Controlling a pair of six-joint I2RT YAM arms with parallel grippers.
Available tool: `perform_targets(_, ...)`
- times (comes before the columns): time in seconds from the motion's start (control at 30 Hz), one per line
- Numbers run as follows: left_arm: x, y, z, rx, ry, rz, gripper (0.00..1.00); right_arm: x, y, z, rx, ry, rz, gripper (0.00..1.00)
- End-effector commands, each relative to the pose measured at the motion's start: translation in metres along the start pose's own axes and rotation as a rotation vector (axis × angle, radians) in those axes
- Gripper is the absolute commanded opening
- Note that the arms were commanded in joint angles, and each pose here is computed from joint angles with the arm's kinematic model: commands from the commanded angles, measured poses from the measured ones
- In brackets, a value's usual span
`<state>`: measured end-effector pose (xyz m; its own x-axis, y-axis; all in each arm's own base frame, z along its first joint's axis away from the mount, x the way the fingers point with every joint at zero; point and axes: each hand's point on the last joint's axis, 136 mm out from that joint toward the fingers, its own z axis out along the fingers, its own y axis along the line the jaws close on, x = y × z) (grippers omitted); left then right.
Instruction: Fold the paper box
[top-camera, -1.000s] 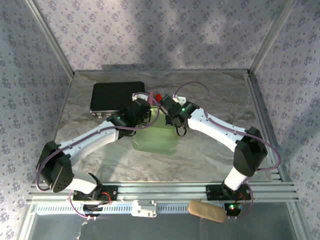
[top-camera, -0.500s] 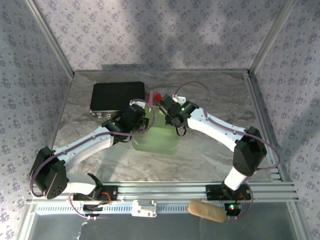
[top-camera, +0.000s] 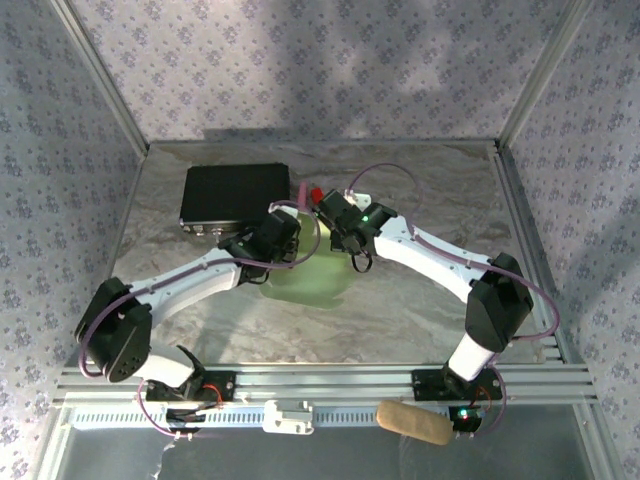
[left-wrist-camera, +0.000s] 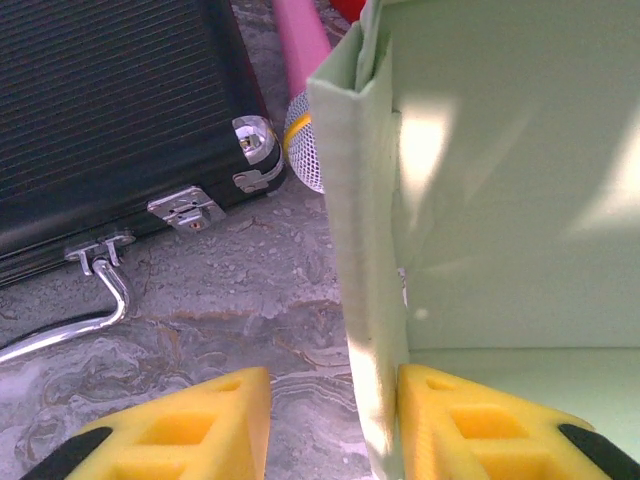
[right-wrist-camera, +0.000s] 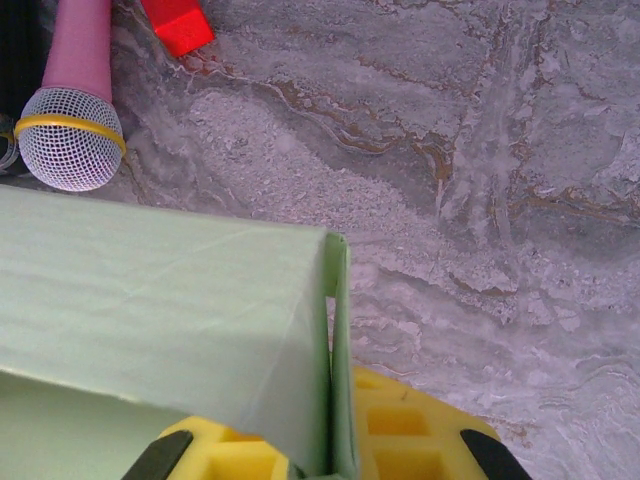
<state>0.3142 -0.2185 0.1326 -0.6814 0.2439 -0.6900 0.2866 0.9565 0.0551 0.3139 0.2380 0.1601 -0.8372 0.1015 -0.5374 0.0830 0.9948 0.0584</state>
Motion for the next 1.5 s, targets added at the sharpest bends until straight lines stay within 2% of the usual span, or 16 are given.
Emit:
perform_targets(0.0,-0.008,0.009,0.000,-0.076,-0.021,0.018,0.38,-0.007,-0.001,-0.005,0.012,-0.015,0.025,0.00)
perform_targets(0.07,-0.007,0.013,-0.001,-0.099,-0.027,0.015,0.45,-0.006,-0.002,-0.004,0.015,-0.012,0.024,0.00)
perform_targets(0.23,-0.009,0.019,-0.016,-0.095,-0.062,-0.017,0.47,-0.005,-0.003,-0.002,0.019,-0.008,0.022,0.00)
perform_targets(0.33,-0.011,0.017,-0.026,-0.042,-0.073,-0.031,0.47,-0.004,-0.002,0.000,0.017,-0.006,0.024,0.00)
perform_targets(0.5,-0.001,0.006,-0.018,0.062,-0.005,-0.010,0.49,-0.004,-0.001,0.000,0.014,-0.003,0.026,0.00)
perform_targets(0.6,0.000,0.000,-0.018,0.128,-0.011,-0.045,0.52,-0.005,-0.001,0.001,0.015,-0.003,0.027,0.00)
perform_targets(0.7,-0.002,0.005,-0.019,0.141,-0.038,-0.081,0.52,-0.005,0.000,0.000,0.009,0.000,0.026,0.00)
perform_targets(0.87,-0.002,0.006,-0.012,0.132,-0.042,-0.066,0.49,-0.005,0.001,0.000,-0.001,0.007,0.028,0.00)
perform_targets(1.17,-0.006,0.008,0.004,0.048,-0.037,-0.039,0.33,-0.005,0.005,0.001,-0.011,0.015,0.032,0.00)
perform_targets(1.37,-0.008,0.011,0.005,-0.116,-0.061,0.013,0.03,-0.007,0.004,0.001,-0.006,0.013,0.033,0.00)
perform_targets(1.4,-0.008,0.011,0.005,-0.146,-0.060,0.021,0.00,-0.007,0.003,0.002,-0.002,0.013,0.032,0.00)
perform_targets(1.47,-0.009,0.011,0.002,-0.199,-0.066,0.026,0.00,-0.006,0.002,0.003,0.001,0.015,0.038,0.00)
